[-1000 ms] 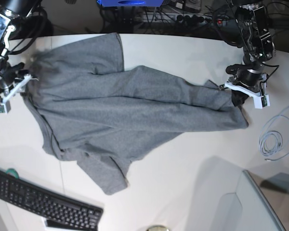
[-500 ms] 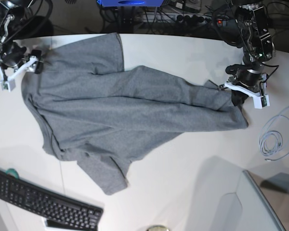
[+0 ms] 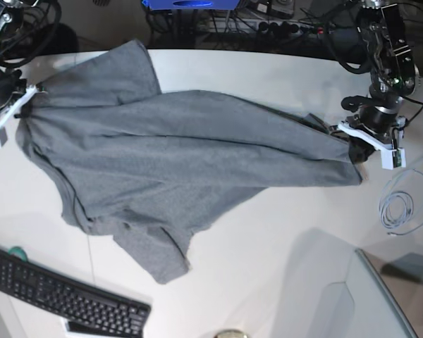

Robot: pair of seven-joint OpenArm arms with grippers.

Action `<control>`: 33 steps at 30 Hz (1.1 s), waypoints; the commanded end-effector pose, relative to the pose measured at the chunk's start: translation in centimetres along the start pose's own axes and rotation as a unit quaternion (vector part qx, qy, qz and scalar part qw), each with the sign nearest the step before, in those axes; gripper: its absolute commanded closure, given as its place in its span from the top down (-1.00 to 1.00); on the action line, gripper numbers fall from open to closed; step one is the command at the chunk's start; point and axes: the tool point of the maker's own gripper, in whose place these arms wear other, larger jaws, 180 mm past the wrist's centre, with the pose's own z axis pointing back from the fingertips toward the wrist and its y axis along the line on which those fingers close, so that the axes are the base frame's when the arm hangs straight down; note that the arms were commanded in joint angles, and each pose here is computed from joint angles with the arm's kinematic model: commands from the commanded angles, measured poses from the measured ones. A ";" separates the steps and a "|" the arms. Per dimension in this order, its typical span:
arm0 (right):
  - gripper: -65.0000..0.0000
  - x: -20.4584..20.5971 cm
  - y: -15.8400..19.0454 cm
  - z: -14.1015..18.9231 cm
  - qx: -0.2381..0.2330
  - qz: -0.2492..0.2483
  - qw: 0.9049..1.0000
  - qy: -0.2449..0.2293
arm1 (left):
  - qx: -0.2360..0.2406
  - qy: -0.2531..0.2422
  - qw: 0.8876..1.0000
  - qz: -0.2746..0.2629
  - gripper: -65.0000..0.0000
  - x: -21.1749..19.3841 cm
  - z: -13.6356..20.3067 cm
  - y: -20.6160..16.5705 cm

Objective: Layout the t-shirt on the table in an organized manner, then fold the t-shirt properly
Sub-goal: 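Lift the shirt with both grippers and lay it flat on the table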

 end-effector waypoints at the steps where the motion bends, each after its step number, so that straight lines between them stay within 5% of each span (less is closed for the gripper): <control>1: -1.00 2.0 -0.3 1.0 -0.008 0.016 0.999 -0.028 | -0.006 -0.029 1.000 -0.012 -1.00 2.2 0.3 -0.3; 8: -1.00 11.6 -1.7 0.5 -0.027 0.091 0.993 -0.069 | -0.025 -0.058 0.996 -0.069 -1.00 10.3 -2.8 -2.0; 16: -1.00 25.8 -3.4 -1.0 -0.048 0.143 0.980 -0.130 | -0.024 -0.068 0.983 -0.170 -1.00 19.4 -10.3 -6.9; 22: -1.00 36.8 -5.6 2.6 -0.083 0.146 0.964 -0.207 | -0.056 -0.109 0.981 -0.149 -1.00 29.0 -13.7 -11.3; 26: -1.00 42.8 -7.8 8.7 -0.124 0.146 0.943 -0.271 | -0.066 -0.170 0.974 -0.132 -1.00 37.1 -12.2 -12.8; 30: -1.00 47.6 -9.9 17.1 -0.191 0.172 0.911 -0.323 | -0.065 -0.264 0.954 -0.129 -1.00 45.9 -6.9 -13.7; 33: -1.00 48.3 -11.3 23.8 -0.262 0.179 0.880 -0.354 | -0.048 -0.313 0.938 -0.138 -1.00 48.8 -2.6 -13.1</control>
